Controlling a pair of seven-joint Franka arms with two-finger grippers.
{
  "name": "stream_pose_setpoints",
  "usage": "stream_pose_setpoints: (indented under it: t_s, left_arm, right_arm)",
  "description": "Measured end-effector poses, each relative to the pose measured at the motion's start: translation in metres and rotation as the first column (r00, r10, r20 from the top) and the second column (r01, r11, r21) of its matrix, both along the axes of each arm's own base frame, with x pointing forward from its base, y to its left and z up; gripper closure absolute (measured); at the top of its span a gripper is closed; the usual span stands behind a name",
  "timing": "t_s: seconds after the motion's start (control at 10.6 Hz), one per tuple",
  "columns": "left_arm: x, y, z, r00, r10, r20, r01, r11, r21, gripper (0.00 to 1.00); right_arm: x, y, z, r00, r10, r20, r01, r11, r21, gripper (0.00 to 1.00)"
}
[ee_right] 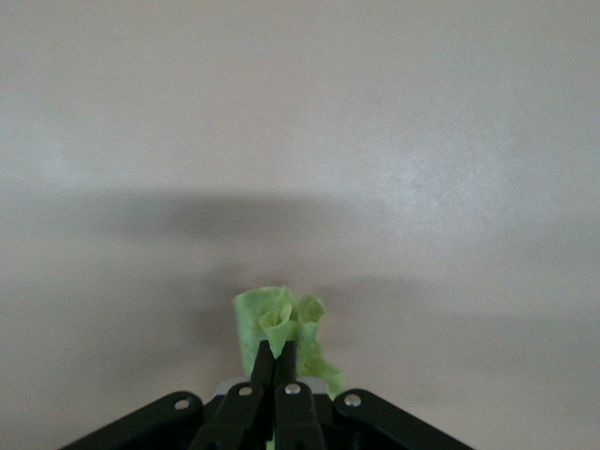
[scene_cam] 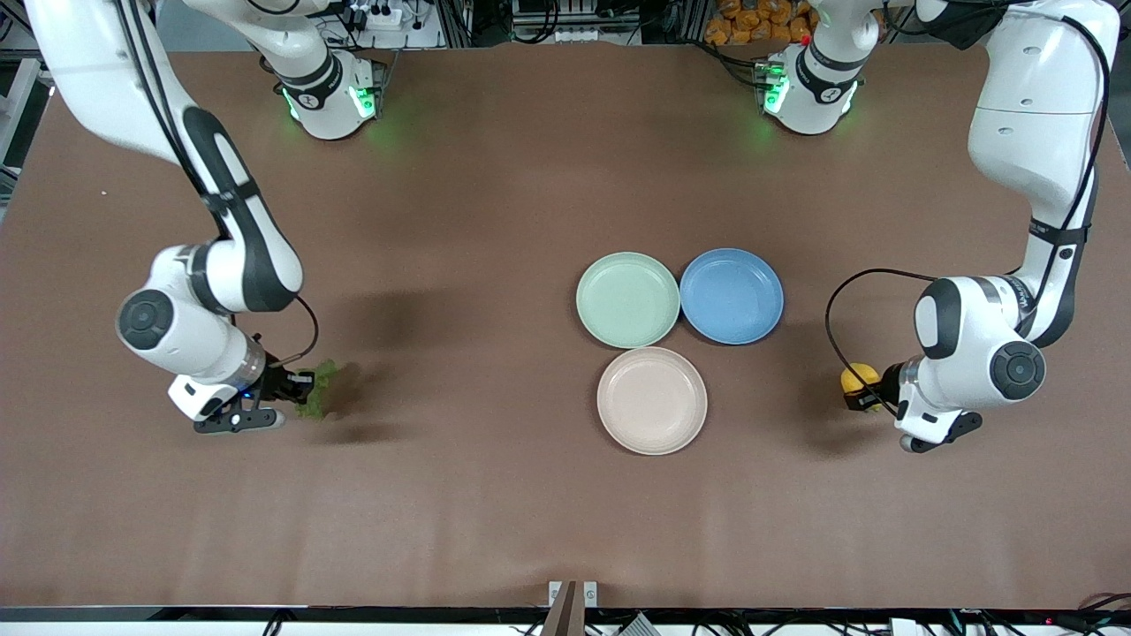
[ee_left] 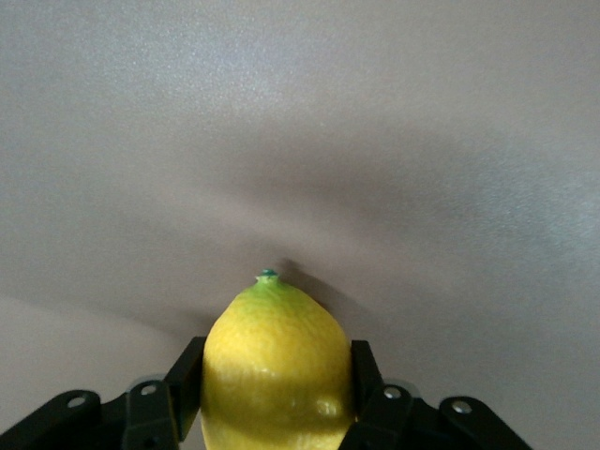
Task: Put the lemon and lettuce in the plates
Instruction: 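Carry the lettuce to the green plate while the left gripper carries the lemon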
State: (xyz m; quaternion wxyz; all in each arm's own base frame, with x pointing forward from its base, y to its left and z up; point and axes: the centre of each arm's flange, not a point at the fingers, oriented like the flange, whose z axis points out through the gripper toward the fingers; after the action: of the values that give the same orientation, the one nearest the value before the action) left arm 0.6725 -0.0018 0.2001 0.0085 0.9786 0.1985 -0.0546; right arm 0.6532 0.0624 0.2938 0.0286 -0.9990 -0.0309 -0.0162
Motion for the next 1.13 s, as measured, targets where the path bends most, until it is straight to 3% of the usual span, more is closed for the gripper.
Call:
stream_pose_setpoints:
  t_s: [0.19,0.38,0.75,0.94,1.13]
  left_arm:
    - [0.012,-0.018,0.032,0.998,0.003,0.063,-0.003,1.000,-0.003,0.35]
    - [0.020,-0.042,0.068,0.993,-0.002,0.120,0.003,1.000,-0.011,0.35]
    - [0.023,-0.098,0.093,0.985,0.086,0.148,-0.077,0.995,-0.069,0.35]
    - [0.025,-0.141,0.111,0.979,0.118,0.167,-0.100,0.989,-0.114,0.35]
    - [0.020,-0.188,0.097,0.975,0.131,0.180,-0.105,0.984,-0.146,0.35]
  right_arm:
    - [-0.001,0.053,0.054,0.996,-0.088,-0.034,0.088,0.996,0.013,0.98]
    - [-0.011,0.134,0.078,0.983,-0.182,-0.031,0.183,0.983,0.025,0.98]
    - [-0.062,0.274,0.087,0.930,-0.364,-0.052,0.366,0.930,0.040,0.98]
    - [-0.086,0.321,0.078,0.884,-0.463,-0.073,0.466,0.884,0.035,0.98]
    - [-0.096,0.368,0.067,0.796,-0.601,-0.078,0.606,0.789,0.103,0.98]
